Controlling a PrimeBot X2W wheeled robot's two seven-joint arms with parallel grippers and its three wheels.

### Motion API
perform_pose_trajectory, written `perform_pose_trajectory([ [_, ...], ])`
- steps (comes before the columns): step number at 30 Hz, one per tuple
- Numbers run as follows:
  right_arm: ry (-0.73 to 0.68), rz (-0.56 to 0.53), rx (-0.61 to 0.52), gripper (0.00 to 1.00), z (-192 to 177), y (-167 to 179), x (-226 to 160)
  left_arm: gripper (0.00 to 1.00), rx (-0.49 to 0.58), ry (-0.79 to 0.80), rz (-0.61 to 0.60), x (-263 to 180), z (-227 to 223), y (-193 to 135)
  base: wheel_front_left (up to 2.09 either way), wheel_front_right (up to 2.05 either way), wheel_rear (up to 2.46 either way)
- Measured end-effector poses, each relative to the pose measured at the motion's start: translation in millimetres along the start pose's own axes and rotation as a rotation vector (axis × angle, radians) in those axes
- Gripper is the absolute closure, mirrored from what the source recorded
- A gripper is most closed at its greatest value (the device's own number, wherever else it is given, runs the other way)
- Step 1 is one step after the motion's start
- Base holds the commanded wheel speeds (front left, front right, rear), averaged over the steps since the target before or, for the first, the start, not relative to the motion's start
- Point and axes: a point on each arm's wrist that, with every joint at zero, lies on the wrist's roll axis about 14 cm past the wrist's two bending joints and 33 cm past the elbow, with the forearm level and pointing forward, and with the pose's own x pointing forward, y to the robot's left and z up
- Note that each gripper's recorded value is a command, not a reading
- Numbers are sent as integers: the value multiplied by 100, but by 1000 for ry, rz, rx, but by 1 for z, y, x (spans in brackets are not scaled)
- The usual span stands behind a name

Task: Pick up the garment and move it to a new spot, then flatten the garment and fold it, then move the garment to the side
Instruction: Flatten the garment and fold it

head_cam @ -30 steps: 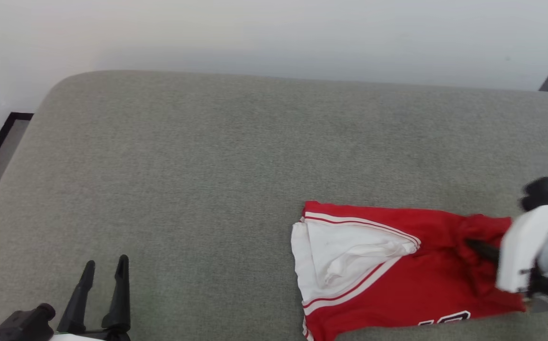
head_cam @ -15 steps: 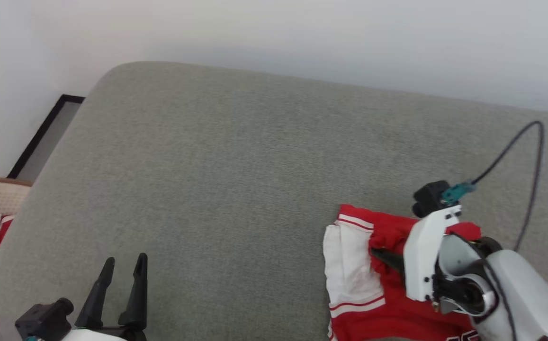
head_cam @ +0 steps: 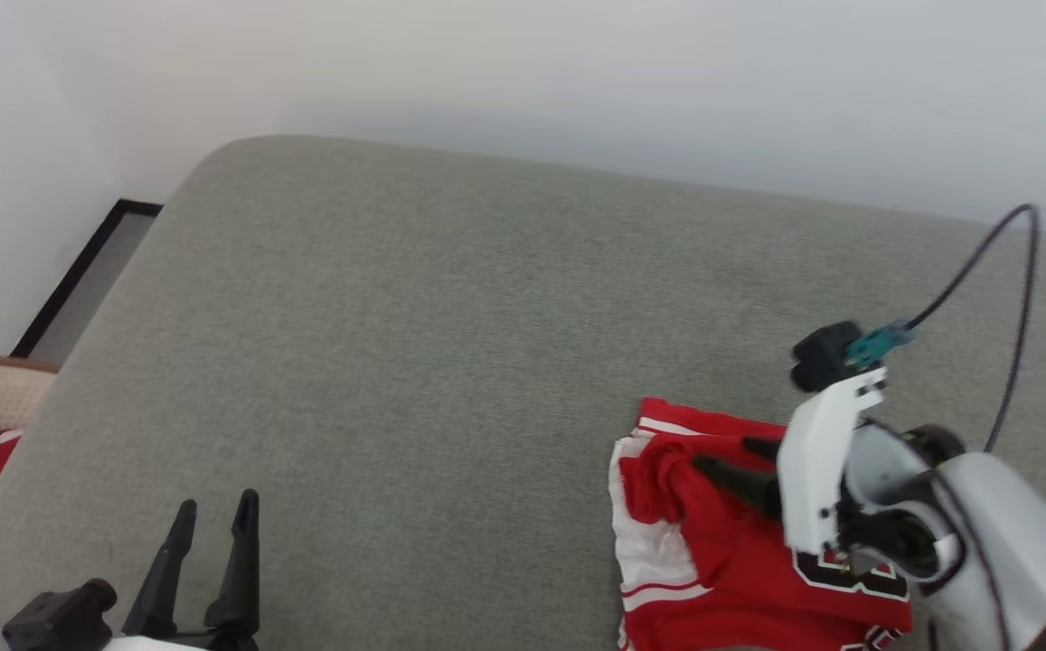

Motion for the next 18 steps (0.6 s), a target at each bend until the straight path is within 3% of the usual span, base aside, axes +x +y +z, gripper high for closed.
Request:
perform_pose_trajectory([
  [8, -181, -148, 6, 0, 23, -47, -54, 0, 3, 0, -39, 10, 0, -9, 0, 0, 0],
  [18, -427, -355, 28, 0, 15, -93, -121, 0, 41, 9, -109, 26, 0, -25, 0, 0, 0],
])
